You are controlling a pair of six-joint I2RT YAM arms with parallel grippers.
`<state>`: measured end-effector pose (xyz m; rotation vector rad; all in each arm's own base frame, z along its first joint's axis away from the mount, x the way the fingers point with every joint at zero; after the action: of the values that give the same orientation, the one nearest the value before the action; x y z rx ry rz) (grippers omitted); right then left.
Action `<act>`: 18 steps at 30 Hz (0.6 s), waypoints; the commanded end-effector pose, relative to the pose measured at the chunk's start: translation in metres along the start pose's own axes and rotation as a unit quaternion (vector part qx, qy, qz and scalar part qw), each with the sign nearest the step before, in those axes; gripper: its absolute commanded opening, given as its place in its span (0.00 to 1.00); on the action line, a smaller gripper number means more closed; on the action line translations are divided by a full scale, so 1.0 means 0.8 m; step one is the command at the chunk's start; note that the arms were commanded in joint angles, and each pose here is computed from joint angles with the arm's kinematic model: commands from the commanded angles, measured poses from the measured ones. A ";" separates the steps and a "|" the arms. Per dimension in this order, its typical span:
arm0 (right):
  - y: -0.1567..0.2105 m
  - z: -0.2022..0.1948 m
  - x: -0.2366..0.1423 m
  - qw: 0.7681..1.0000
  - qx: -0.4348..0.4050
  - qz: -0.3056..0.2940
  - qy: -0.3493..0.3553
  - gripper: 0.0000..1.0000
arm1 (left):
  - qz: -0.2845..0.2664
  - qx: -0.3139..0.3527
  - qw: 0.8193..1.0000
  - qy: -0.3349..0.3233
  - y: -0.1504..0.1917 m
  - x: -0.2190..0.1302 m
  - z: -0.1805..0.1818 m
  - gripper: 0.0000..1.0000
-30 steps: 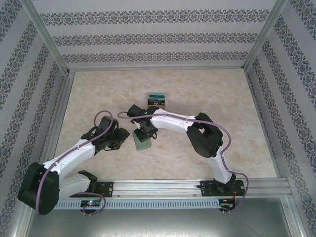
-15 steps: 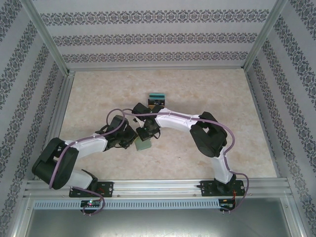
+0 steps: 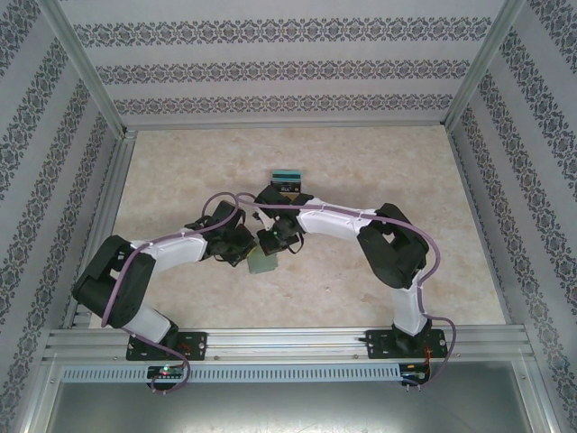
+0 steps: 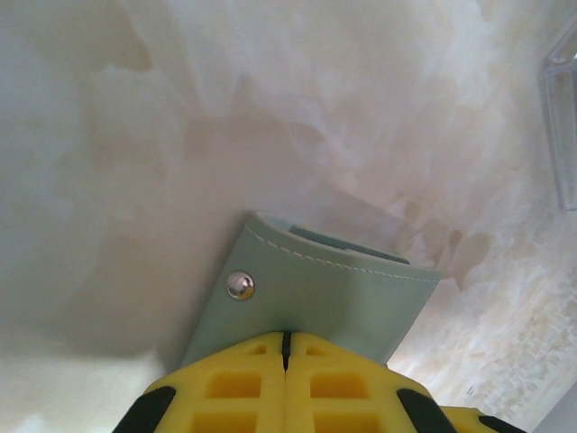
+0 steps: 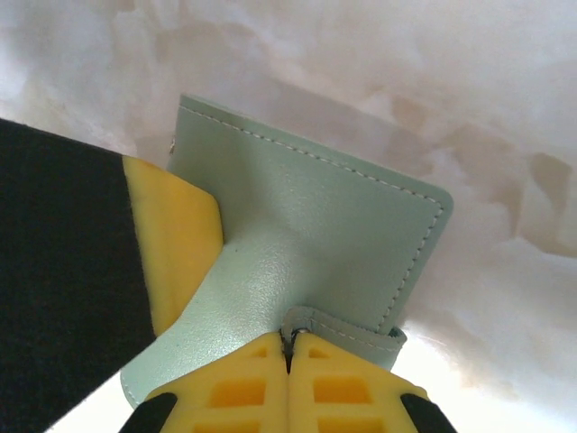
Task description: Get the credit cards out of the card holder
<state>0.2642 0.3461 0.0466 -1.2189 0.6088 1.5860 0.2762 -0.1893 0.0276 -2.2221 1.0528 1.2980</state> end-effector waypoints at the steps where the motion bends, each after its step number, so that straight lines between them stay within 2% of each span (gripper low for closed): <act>1: 0.034 -0.045 0.001 0.997 0.040 0.040 0.044 0.00 | 0.018 -0.035 0.978 -0.206 0.023 0.023 0.143 0.00; 13: 0.040 -0.078 -0.032 0.996 0.071 0.014 0.056 0.00 | 0.010 -0.005 0.977 -0.213 0.016 0.018 0.136 0.00; 17: 0.039 -0.069 -0.042 0.997 0.071 0.007 0.031 0.00 | 0.011 0.012 0.987 -0.163 0.014 0.017 0.107 0.00; 18: 0.037 -0.065 -0.045 0.997 0.072 0.005 0.023 0.00 | 0.007 0.021 0.989 -0.146 0.011 0.014 0.094 0.05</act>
<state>0.2682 0.2849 0.0445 -1.1734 0.7167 1.4962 0.2804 -0.1966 0.0314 -2.1944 1.0909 1.2497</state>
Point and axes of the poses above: each hand's point on the last joint's axis, 136 mm out from that joint toward the fingers, its own x axis out along the fingers, its own z axis along the line the jaws close on, y = z × x, the point moved 1 cm from there along -x, back along the fingers, and after that the axes turned 3 degrees about x, right-handed, at the moved point
